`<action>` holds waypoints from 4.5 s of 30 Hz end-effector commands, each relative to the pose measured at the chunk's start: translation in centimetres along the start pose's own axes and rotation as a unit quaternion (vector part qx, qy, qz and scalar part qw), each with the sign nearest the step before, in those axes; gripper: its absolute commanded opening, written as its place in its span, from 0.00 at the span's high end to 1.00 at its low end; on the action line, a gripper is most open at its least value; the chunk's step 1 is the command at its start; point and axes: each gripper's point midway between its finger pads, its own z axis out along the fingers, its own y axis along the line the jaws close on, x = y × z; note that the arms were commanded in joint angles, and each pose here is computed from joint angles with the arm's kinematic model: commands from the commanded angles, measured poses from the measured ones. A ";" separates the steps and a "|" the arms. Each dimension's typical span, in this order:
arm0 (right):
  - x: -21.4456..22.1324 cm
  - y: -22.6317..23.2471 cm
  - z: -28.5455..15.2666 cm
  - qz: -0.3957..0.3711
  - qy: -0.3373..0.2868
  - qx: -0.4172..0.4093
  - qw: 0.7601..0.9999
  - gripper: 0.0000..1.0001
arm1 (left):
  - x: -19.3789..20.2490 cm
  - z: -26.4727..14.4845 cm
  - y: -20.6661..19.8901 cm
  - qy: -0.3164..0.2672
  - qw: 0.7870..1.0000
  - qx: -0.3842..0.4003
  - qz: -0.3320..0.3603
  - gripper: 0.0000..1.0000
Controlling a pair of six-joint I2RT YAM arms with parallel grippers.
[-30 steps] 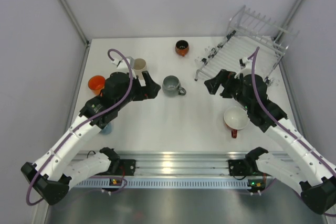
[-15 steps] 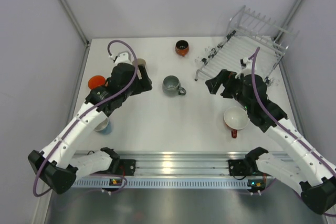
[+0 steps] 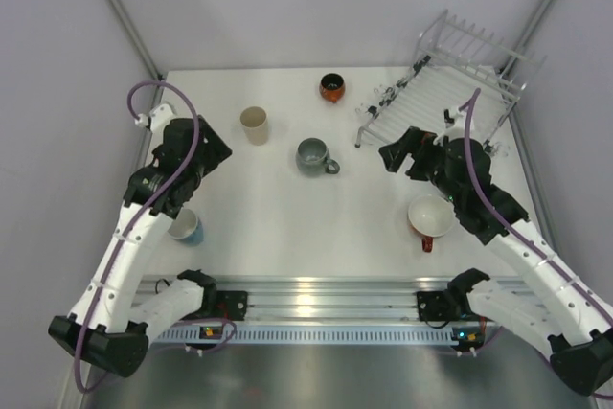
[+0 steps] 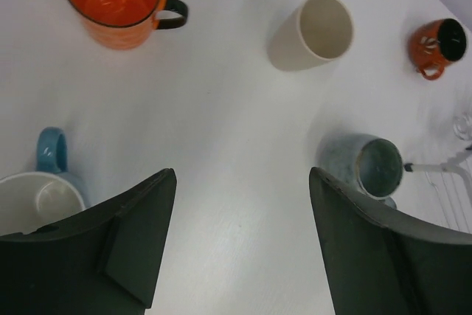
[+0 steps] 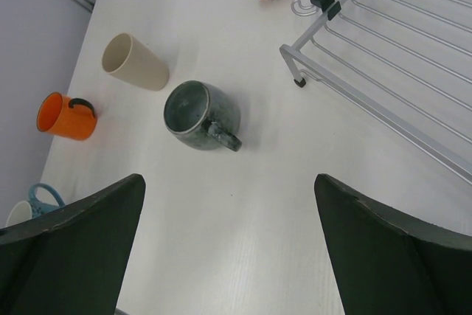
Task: Load the cups into the dish rack
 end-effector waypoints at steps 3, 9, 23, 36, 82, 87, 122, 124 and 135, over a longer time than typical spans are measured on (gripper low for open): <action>-1.3 1.0 -0.8 0.004 -0.033 -0.023 0.999 0.01 | 1.3 0.9 6.8 0.019 0.989 -0.144 -0.033 0.22; -1.5 0.9 -0.9 0.000 -0.039 -0.023 0.999 0.01 | 4.7 1.6 10.7 0.069 0.973 -0.212 -0.065 0.24; -0.7 0.1 -0.1 -0.008 -0.019 0.000 1.000 0.01 | 9.6 2.7 15.1 0.108 0.944 -0.299 -0.086 0.34; -0.5 0.2 0.2 -0.012 -0.006 0.003 1.000 0.01 | 11.3 3.1 16.9 0.113 0.930 -0.340 -0.085 0.45; 0.8 10.0 -1.4 0.005 -0.014 -0.305 0.952 0.01 | 2.3 -8.3 -10.1 0.068 0.856 0.503 -0.097 1.00; 0.2 12.2 -2.3 0.052 -0.029 -0.367 0.928 0.01 | 1.1 -11.3 -10.7 0.027 0.814 0.569 -0.114 1.00; -2.1 25.4 0.9 0.158 -0.030 -0.541 0.826 0.01 | -1.3 -16.0 -12.3 -0.018 0.701 0.694 -0.161 1.00; -1.6 26.1 0.9 0.163 -0.028 -0.545 0.822 0.01 | -1.1 -16.0 -12.3 -0.015 0.698 0.697 -0.160 1.00; -0.2 28.3 0.0 0.179 -0.016 -0.571 0.801 0.11 | -1.2 -16.8 -12.4 -0.022 0.679 0.717 -0.158 1.00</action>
